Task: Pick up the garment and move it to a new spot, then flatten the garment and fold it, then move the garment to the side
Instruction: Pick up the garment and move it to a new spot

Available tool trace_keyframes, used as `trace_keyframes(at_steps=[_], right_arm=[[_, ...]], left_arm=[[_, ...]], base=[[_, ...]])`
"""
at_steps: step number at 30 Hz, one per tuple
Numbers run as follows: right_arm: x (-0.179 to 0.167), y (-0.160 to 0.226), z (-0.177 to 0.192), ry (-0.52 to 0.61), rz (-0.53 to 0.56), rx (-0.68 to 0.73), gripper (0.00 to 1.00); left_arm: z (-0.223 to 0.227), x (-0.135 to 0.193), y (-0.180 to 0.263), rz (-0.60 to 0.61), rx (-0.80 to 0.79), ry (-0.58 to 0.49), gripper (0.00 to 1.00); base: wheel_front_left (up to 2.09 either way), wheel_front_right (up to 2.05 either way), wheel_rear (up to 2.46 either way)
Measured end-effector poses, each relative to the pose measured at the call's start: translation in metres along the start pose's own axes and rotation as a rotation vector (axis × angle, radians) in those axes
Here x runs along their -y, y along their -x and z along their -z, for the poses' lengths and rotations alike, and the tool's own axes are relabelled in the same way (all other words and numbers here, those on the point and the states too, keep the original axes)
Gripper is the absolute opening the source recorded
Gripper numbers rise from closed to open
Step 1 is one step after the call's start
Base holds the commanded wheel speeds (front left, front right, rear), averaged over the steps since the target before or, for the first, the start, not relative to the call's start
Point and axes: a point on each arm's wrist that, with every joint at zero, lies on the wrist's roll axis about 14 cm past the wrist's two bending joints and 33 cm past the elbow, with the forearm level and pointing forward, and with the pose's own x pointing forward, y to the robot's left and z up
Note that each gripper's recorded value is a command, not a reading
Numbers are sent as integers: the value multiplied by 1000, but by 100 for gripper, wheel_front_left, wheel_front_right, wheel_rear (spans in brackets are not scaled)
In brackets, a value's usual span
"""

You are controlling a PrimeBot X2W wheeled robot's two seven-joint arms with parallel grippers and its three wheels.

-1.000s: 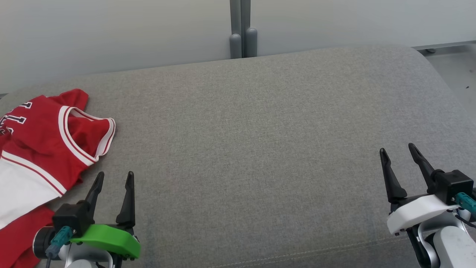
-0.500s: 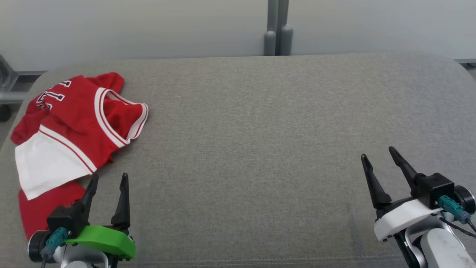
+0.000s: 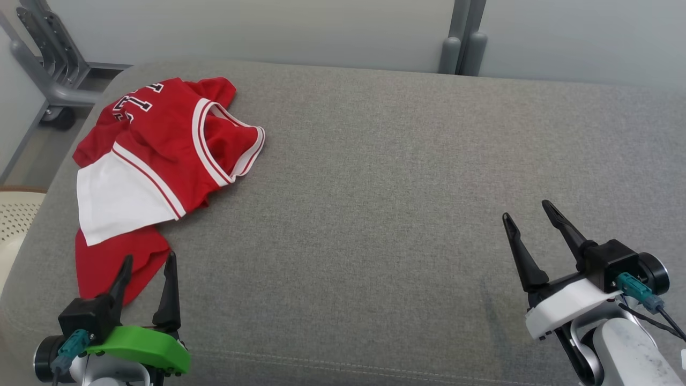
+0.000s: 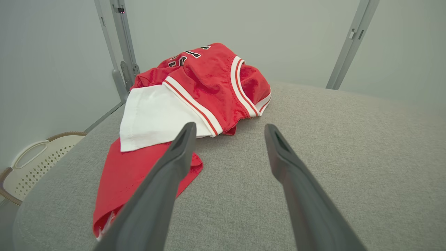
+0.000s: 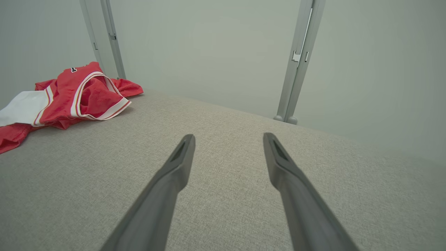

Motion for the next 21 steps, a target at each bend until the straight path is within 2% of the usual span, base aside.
trace_keyframes(at_steps=[5, 10, 18, 21], right_arm=[[2, -4, 3, -5, -2, -4, 100], [10, -12, 5, 12, -1, -2, 100], [12, -35, 11, 37, -44, 10, 100], [13, -44, 15, 30, -52, 12, 100]], left_arm=[[10, 1, -6, 5, -35, -8, 100], [11, 10, -36, 37, -51, -19, 100], [27, 3, -97, 38, -249, -68, 100], [46, -6, -110, 5, -361, -37, 100]], base=[[0, 0, 0], [0, 0, 0], [0, 0, 0], [0, 0, 0]])
